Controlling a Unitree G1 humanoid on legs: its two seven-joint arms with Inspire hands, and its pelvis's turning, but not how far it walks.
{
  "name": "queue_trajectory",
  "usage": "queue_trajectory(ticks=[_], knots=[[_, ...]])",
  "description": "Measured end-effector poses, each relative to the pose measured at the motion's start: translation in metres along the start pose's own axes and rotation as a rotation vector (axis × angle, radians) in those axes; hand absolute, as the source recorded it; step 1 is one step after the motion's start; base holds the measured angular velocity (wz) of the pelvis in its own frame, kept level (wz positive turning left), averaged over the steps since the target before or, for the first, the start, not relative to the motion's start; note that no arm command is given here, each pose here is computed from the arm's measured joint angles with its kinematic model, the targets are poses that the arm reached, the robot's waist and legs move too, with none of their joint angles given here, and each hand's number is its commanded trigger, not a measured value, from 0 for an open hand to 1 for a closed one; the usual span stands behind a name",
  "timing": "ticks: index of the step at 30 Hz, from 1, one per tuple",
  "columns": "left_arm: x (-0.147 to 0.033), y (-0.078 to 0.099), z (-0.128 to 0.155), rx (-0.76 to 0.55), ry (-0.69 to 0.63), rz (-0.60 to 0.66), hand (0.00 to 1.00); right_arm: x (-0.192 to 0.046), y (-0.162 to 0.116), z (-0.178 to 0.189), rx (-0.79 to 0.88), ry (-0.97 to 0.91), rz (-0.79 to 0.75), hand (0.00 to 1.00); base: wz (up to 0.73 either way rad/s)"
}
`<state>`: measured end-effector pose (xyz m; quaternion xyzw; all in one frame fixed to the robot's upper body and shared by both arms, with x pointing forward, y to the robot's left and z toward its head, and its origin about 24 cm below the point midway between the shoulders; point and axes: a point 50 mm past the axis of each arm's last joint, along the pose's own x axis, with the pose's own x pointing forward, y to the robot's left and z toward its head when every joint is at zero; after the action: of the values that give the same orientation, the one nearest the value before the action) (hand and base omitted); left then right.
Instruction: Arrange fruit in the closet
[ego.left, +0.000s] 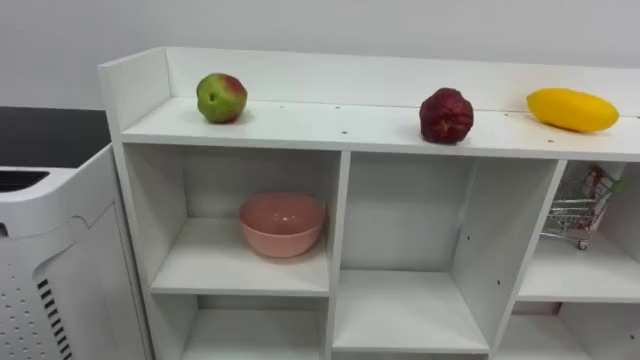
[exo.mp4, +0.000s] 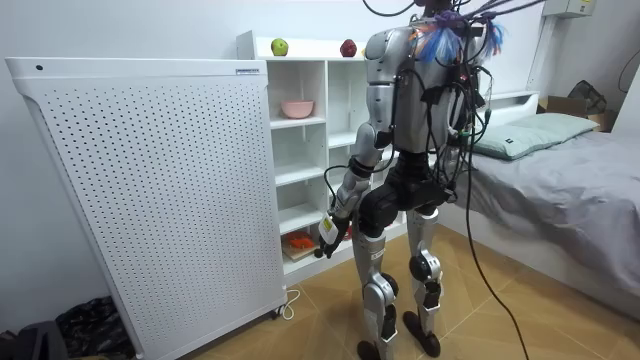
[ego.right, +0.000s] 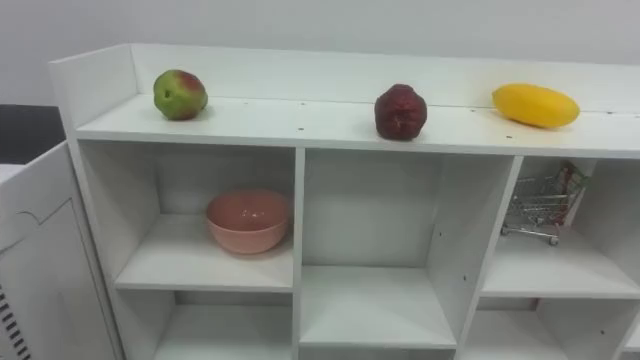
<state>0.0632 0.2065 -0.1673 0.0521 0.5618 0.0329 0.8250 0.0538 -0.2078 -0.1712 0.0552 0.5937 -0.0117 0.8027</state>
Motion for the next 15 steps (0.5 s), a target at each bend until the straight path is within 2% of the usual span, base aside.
queue_trajectory(ticks=[15], knots=[[-0.0023, 0.0006, -0.0091, -0.062, 0.019, 0.034, 0.00, -0.0004, -0.0045, -0.0030, 0.045, 0.006, -0.092, 0.00, 0.00]])
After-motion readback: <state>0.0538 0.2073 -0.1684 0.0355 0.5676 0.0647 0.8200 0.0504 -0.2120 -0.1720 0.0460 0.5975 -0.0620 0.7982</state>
